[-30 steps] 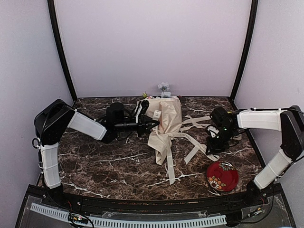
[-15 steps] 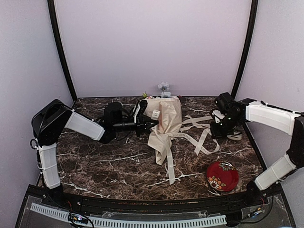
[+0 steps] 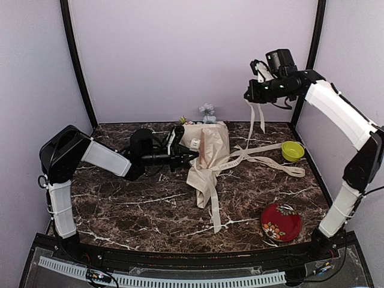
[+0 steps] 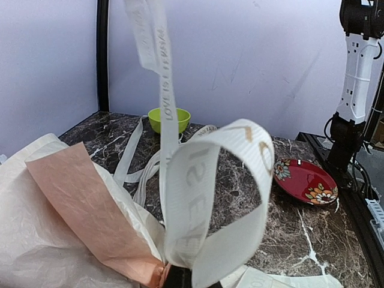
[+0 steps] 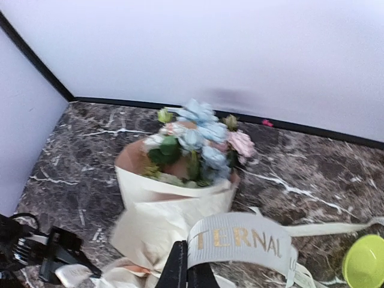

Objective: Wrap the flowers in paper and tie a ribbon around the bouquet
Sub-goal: Cross the half-tied ribbon over the folded bouquet.

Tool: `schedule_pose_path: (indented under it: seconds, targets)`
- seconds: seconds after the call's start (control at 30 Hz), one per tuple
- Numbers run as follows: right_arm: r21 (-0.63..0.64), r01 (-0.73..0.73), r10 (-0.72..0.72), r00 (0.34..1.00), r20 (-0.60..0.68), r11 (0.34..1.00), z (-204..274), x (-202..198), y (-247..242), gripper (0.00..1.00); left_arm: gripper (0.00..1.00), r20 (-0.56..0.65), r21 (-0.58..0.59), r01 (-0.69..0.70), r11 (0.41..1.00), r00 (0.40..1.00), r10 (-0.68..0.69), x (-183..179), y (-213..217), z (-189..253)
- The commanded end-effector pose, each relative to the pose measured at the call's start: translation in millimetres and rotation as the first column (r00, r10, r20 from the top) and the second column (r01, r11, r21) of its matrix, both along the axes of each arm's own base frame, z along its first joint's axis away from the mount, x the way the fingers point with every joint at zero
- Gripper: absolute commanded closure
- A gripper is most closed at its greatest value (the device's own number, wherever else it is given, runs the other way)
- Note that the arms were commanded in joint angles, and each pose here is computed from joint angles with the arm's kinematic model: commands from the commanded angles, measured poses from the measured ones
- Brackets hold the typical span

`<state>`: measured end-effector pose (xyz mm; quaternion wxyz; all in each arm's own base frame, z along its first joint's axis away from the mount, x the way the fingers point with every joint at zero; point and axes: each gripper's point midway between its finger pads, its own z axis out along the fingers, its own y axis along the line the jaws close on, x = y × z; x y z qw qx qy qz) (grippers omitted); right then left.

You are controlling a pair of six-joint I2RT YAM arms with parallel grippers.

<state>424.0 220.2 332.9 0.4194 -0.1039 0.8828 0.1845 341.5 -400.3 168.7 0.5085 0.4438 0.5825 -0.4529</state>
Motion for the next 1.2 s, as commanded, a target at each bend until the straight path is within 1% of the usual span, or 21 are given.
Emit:
schedule_pose_path:
  seconds: [0.0, 0.13, 0.23, 0.4, 0.47, 0.6, 0.67, 0.7, 0.73, 0.77, 0.8, 0.83, 0.87, 0.9, 1.0, 1.17]
  targets:
    - [0.106, -0.17, 0.154, 0.977, 0.147, 0.98, 53.3, 9.2, 101.5, 1.0, 1.0, 0.054, -0.02, 0.037, 0.999, 0.998, -0.036, -11.8, -2.5, 23.6]
    - [0.171, -0.325, 0.269, 0.919, 0.288, 0.93, 95.9, -9.6, 186.9, 1.0, 1.0, 0.058, -0.015, 0.041, 0.999, 0.998, -0.04, -17.2, -3.6, 21.3]
    - [0.239, -0.421, 0.33, 0.88, 0.342, 0.875, 105.0, -30.2, 232.5, 1.0, 1.0, 0.065, -0.011, 0.053, 0.999, 0.997, -0.052, -23.2, -6.4, 19.1]
    - [0.279, -0.5, 0.389, 0.844, 0.369, 0.82, 99.9, -60.8, 278.7, 1.0, 1.0, 0.062, -0.015, 0.065, 0.998, 0.996, -0.064, -30.4, -8.2, 14.1]
    - [0.273, -0.538, 0.432, 0.825, 0.364, 0.798, 92.5, -74.4, 294.7, 1.0, 1.0, 0.055, -0.013, 0.035, 0.999, 0.998, -0.035, -25.9, -8.1, 11.3]
    - [0.258, -0.557, 0.468, 0.818, 0.335, 0.789, 74.2, -87.4, 311.3, 0.99, 1.0, 0.047, -0.022, 0.032, 0.999, 0.998, -0.031, -26.7, -7.3, 9.8]
    - [0.258, -0.556, 0.476, 0.821, 0.315, 0.79, 65.6, -87.7, 314.2, 0.89, 1.0, 0.046, -0.026, 0.033, 0.999, 0.998, -0.032, -27.0, -6.8, 9.7]
    - [0.256, -0.557, 0.479, 0.822, 0.308, 0.79, 62.9, -88.8, 315.2, 0.82, 1.0, 0.044, -0.027, 0.033, 0.999, 0.999, -0.032, -27.4, -6.9, 9.4]
    - [0.253, -0.554, 0.48, 0.824, 0.3, 0.793, 59.9, -88.2, 315.1, 0.72, 1.0, 0.044, -0.029, 0.033, 0.999, 0.999, -0.032, -27.4, -6.6, 9.5]
    - [0.25, -0.553, 0.481, 0.825, 0.296, 0.795, 58.5, -88.3, 314.7, 0.53, 1.0, 0.042, -0.03, 0.033, 0.999, 0.999, -0.032, -27.9, -6.5, 9.2]
    - [0.245, -0.552, 0.482, 0.826, 0.293, 0.797, 57.5, -88.1, 314.1, 0.38, 1.0, 0.043, -0.032, 0.033, 0.999, 0.999, -0.032, -28.1, -6.3, 9.4]
    - [0.238, -0.549, 0.48, 0.827, 0.292, 0.801, 57.7, -87.9, 312.8, 0.17, 1.0, 0.041, -0.032, 0.033, 0.999, 0.999, -0.031, -28.3, -5.9, 9.1]
    - [0.228, -0.547, 0.48, 0.827, 0.293, 0.805, 57.8, -87.7, 311.3, 0.02, 1.0, 0.038, -0.034, 0.032, 0.999, 0.999, -0.031, -28.6, -5.6, 8.4]
    - [0.217, -0.539, 0.472, 0.831, 0.295, 0.814, 59.2, -86.7, 308.4, 0.0, 1.0, 0.038, -0.037, 0.032, 0.999, 0.999, -0.03, -28.5, -5.4, 8.9]
    - [0.177, -0.533, 0.47, 0.829, 0.304, 0.827, 62.3, -87.0, 300.1, 0.0, 1.0, 0.035, -0.043, 0.031, 0.999, 0.999, -0.029, -29.3, -5.1, 9.2]
    - [0.115, -0.548, 0.494, 0.812, 0.31, 0.829, 66.9, -92.7, 289.8, 0.0, 1.0, 0.028, -0.055, 0.034, 0.998, 0.999, -0.033, -29.1, -5.5, 9.6]
